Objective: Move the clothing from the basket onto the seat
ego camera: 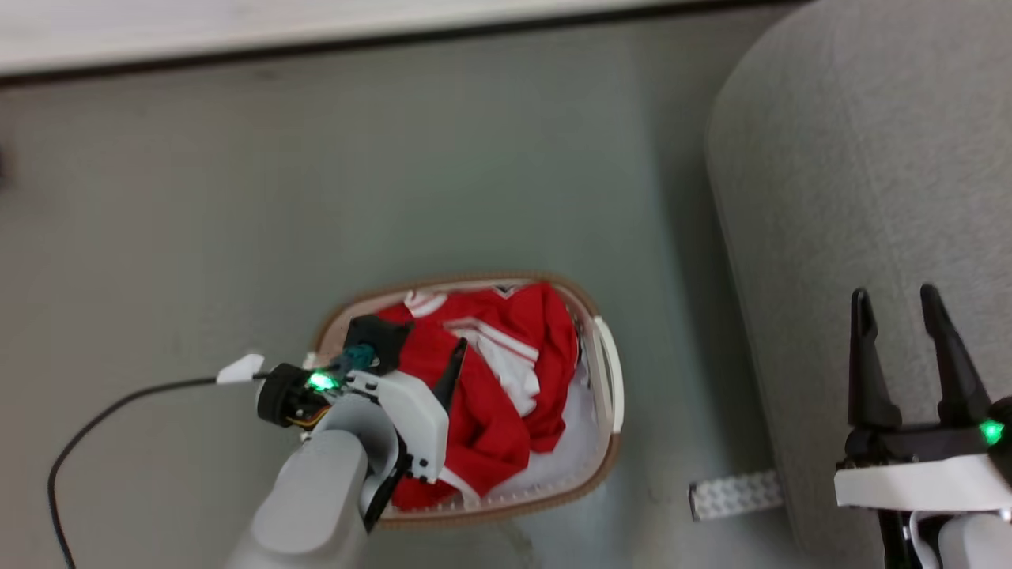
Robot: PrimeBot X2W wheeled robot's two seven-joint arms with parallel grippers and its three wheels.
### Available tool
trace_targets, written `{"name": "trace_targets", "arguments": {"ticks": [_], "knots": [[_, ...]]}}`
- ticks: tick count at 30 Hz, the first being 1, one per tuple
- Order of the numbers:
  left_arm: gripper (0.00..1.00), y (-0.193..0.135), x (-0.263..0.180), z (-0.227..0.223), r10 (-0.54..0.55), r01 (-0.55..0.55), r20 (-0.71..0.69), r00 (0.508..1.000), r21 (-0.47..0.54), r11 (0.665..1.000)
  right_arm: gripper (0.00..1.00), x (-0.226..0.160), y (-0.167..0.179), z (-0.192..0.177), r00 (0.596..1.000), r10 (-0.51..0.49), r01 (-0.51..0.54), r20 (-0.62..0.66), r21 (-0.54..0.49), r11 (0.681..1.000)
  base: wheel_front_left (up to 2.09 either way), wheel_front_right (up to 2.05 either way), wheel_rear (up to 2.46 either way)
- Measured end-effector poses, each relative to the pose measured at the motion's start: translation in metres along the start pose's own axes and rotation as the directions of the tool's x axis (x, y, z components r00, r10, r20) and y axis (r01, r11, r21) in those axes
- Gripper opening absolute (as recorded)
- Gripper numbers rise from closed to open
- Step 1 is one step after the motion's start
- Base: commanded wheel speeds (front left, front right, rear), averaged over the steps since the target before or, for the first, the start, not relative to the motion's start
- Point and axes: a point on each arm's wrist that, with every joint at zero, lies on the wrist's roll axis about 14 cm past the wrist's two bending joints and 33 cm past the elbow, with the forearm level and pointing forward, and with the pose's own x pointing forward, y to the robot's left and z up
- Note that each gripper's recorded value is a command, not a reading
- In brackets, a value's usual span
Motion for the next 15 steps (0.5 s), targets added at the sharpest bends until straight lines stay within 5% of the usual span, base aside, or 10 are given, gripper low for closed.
{"name": "trace_targets", "arguments": {"ticks": [8,15], "knots": [[1.0,-0.008,0.036,-0.093,-0.05,0.02,-0.286,0.957,-0.107,0.994,1.0,0.031,-0.002,-0.036,0.999,0.006,-0.006,-0.052,0.001,1.0,0.0,0.0,0.0],[1.0,-0.018,0.056,-0.132,-0.087,0.03,-0.377,0.922,-0.155,0.988,1.0,0.037,-0.006,-0.06,0.995,0.001,0.0,-0.098,0.007,1.0,0.0,0.0,0.0]]}}
